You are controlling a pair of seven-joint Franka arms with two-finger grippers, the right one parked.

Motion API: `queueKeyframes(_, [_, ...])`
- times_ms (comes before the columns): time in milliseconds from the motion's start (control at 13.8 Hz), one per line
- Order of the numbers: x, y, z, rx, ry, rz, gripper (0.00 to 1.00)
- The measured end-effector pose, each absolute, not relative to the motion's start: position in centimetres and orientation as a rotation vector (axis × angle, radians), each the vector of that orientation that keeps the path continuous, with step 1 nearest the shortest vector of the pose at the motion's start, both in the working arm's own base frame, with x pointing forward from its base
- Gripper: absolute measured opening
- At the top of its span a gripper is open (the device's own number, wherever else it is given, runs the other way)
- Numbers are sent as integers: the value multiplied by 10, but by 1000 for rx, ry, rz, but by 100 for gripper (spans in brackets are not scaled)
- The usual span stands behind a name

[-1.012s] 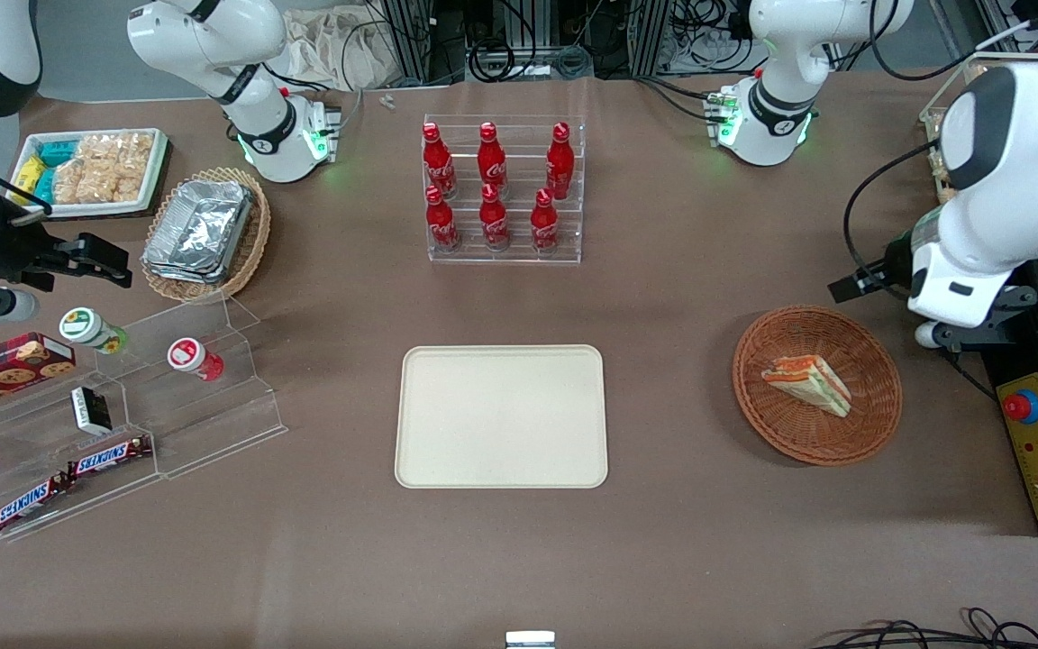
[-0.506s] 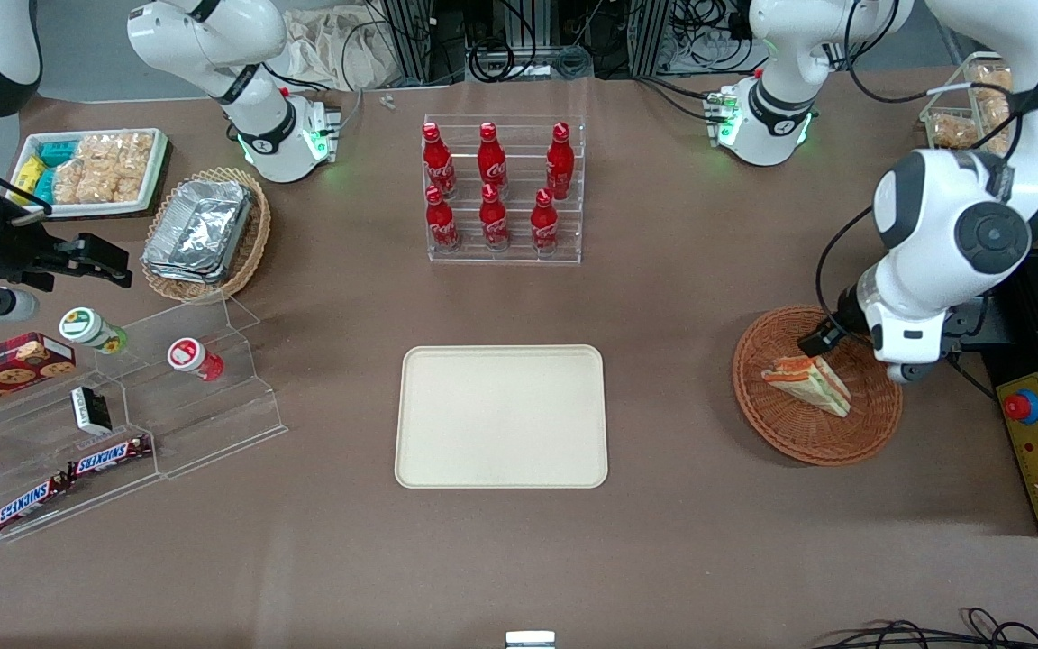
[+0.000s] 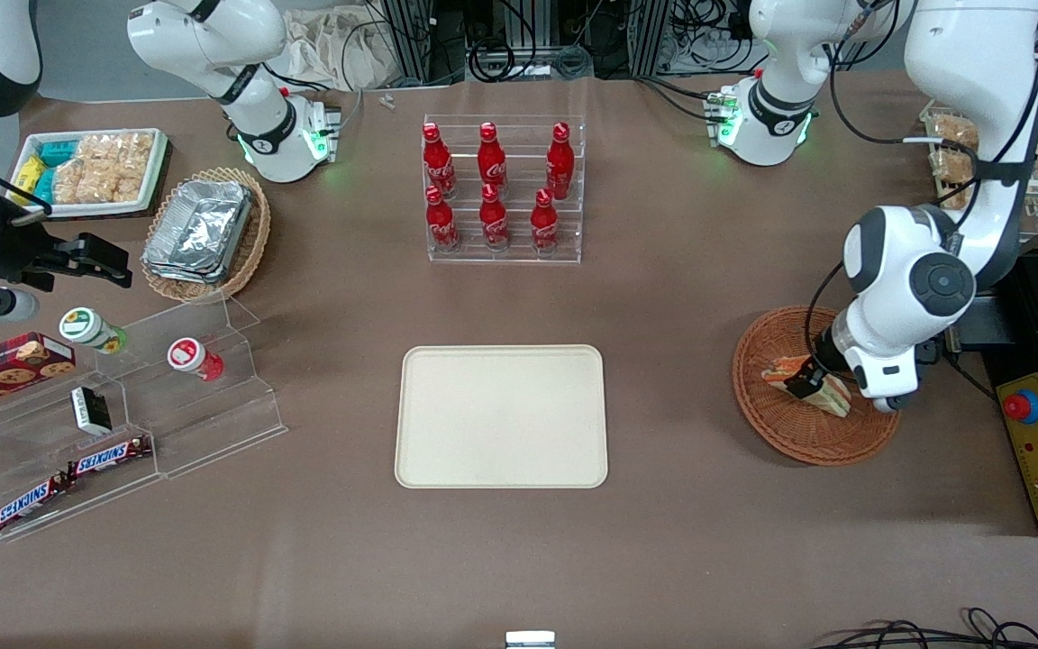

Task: Place sandwich from basket to tray
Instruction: 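Lower the left gripper and close it on the wrapped sandwich, then lift the sandwich out of the basket and carry it to the cream tray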

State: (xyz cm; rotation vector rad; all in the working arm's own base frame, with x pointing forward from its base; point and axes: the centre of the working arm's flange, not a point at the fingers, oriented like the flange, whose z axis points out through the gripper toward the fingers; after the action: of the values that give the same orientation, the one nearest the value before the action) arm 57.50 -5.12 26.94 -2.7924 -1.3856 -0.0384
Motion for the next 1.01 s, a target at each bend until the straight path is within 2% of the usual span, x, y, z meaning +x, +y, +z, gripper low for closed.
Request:
queueKeyframes(361, [576,-53,232,-2749,-1398,-75,100])
queueKeyframes(434, [577,-50,230,-2742,-1402,-77,92])
queueKeyframes(506, [578,-45,230,-2733,-1411,-83,92])
queueKeyframes(578, [579,-40,231,-2726,-1419,-90,86])
queueKeyframes(651, [580,-36,232,-2722,-1423,-97,77])
queueKeyframes(795, [583,-35,240,-2728,-1425,-124,51])
queueKeyframes(867, [586,-36,248,-2734,-1422,-148,43])
queueKeyframes(1012, [592,-46,283,-2745,-1401,-182,36])
